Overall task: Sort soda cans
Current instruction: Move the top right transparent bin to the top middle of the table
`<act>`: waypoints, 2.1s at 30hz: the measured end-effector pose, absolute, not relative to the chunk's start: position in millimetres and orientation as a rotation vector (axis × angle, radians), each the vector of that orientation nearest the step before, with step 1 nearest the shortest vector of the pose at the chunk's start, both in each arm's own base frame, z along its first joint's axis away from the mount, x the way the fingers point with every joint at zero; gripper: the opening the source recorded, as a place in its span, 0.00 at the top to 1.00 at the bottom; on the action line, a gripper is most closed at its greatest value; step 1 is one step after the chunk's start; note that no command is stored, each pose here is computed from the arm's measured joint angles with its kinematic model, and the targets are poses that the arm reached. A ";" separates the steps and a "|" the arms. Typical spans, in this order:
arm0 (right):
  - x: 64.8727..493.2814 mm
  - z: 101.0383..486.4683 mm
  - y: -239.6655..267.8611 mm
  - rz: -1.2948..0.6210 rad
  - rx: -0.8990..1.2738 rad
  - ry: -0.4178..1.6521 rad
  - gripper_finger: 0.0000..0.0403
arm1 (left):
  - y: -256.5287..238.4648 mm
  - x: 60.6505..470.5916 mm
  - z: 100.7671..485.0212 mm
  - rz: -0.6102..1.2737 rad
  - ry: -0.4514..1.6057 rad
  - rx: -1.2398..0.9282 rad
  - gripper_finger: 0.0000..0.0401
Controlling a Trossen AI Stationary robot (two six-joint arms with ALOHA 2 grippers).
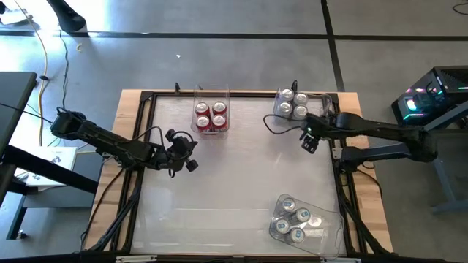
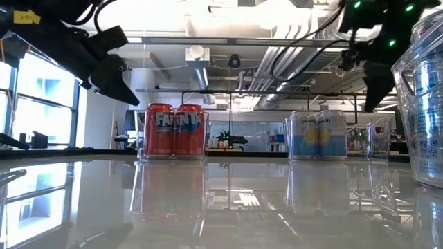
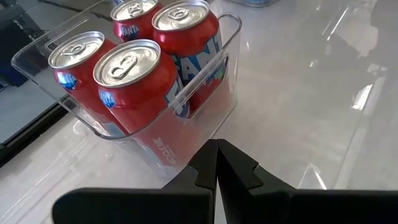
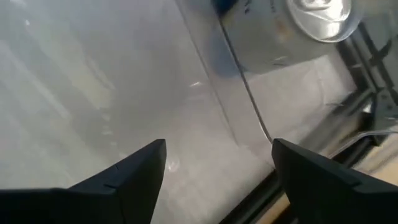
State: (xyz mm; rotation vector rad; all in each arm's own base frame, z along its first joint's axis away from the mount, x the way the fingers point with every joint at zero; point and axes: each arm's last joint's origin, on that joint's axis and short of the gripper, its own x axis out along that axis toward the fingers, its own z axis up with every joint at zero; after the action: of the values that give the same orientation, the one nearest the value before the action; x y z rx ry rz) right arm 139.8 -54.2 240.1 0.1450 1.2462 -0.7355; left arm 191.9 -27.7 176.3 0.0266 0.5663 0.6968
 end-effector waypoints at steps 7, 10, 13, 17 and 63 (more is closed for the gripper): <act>154.7 219.1 -89.2 -0.804 0.139 1.363 0.28 | -27.7 192.5 175.2 0.702 0.570 0.032 1.00; 158.1 207.8 -101.6 -0.794 0.132 1.441 0.28 | -27.7 192.5 175.2 0.702 0.569 0.032 1.00; 160.1 197.1 -110.6 -0.776 0.137 1.516 0.28 | -27.7 192.5 175.2 0.702 0.569 0.032 1.00; 163.6 185.9 -115.9 -0.711 0.190 1.566 0.34 | -27.8 192.6 175.4 0.702 0.567 0.030 1.00; 288.2 200.4 -108.2 -0.565 0.435 1.297 0.88 | -28.0 193.5 176.3 0.700 0.555 0.023 1.00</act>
State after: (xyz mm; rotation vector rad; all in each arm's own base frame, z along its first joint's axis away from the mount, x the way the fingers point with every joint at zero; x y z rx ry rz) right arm 288.2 -108.2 200.4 0.4346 1.2974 -0.5646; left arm 193.5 -28.0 176.3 0.0228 0.5548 0.6998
